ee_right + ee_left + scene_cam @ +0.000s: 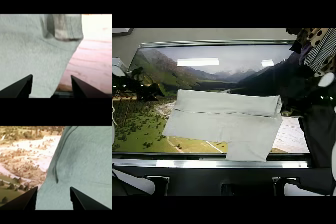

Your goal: Fold the clothes and pants, and hang the long-sleeved shirts on hangers.

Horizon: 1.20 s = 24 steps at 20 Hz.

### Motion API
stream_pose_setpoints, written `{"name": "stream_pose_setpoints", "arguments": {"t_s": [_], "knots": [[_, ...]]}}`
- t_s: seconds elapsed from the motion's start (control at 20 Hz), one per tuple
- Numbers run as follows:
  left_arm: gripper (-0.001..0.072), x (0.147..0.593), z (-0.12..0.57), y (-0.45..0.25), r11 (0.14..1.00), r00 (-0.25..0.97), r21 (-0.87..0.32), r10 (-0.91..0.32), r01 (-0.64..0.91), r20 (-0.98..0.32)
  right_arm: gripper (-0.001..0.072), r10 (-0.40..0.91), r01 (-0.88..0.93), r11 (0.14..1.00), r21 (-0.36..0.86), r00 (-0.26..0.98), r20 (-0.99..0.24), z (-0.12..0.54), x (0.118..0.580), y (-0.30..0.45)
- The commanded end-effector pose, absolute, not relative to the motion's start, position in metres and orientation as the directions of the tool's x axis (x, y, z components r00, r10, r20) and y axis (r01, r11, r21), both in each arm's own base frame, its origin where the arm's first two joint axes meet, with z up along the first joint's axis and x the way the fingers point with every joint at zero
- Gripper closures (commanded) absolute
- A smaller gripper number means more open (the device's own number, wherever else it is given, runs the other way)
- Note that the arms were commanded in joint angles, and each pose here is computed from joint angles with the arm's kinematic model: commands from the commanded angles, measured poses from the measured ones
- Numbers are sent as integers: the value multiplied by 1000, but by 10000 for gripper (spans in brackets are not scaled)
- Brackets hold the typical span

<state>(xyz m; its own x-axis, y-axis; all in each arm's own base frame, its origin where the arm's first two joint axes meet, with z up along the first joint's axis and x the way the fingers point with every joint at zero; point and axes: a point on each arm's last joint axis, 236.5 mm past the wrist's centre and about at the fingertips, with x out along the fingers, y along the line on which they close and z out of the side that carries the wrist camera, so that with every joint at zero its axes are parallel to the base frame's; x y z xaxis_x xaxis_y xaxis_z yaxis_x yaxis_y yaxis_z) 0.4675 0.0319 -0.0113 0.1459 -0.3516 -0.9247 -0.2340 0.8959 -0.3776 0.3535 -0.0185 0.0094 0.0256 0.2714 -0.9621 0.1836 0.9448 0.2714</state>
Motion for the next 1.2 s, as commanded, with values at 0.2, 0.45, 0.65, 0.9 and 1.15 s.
{"name": "stream_pose_setpoints", "arguments": {"t_s": [0.2,0.45,0.65,0.9,1.15], "knots": [[240,389,-16,58,769,169,-483,-457,-419,-873,167,533,329,818,473,-121,-838,-13,199,47],[240,356,-32,40,732,154,-512,-501,-448,-852,170,571,400,789,465,-198,-797,-49,140,70],[240,354,-33,31,735,139,-516,-512,-440,-848,177,624,481,732,483,-187,-759,-68,129,88],[240,360,-34,27,744,148,-515,-504,-426,-851,200,636,528,679,511,-74,-768,-84,149,93],[240,366,-35,26,748,169,-514,-492,-419,-854,301,643,557,654,513,-52,-764,-93,153,95]]}}
